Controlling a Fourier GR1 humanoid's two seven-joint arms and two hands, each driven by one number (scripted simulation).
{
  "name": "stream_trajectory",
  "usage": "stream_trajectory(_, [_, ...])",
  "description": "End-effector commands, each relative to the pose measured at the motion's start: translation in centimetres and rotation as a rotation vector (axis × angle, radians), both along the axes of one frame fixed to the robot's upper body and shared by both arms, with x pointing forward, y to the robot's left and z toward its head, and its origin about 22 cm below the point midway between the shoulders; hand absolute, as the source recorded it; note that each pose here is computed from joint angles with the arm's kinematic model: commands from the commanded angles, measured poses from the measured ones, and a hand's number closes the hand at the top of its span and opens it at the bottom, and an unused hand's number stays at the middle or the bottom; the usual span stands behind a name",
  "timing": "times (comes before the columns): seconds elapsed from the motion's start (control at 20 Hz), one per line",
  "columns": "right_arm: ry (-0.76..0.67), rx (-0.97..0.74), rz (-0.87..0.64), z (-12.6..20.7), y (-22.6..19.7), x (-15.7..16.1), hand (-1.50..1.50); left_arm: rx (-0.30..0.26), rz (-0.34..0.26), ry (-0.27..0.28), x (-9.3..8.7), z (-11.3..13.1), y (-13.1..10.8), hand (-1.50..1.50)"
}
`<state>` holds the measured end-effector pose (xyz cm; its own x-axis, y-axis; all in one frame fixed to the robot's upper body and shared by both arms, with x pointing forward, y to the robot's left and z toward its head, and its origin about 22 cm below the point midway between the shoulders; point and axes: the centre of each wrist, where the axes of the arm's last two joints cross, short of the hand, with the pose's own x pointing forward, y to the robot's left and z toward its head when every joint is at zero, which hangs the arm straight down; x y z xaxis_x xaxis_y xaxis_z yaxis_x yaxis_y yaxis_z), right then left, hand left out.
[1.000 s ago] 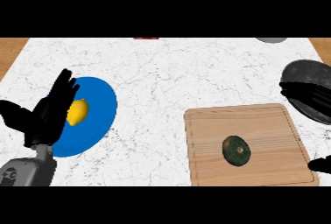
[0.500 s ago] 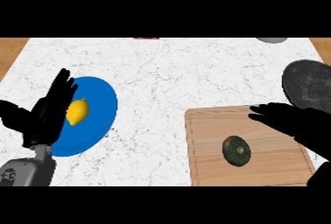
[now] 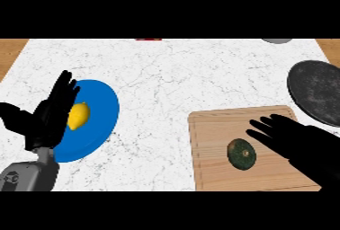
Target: Pick the squash from the cutting board and place it in the pan
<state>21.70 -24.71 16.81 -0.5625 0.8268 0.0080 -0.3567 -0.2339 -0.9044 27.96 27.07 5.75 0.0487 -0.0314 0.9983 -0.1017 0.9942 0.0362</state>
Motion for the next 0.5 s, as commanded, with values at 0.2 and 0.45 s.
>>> stream_trajectory(0.2, [-0.069,0.014,-0.017,0.5,3.8,-2.1,-1.50,0.020,-0.020,0.005,-1.0,-0.4,1.5,0.00])
stream_trajectory(0.45, [-0.036,-0.040,-0.024,-3.3,4.8,0.3,-1.50,-0.003,-0.012,0.003,1.7,0.1,-0.3,0.00])
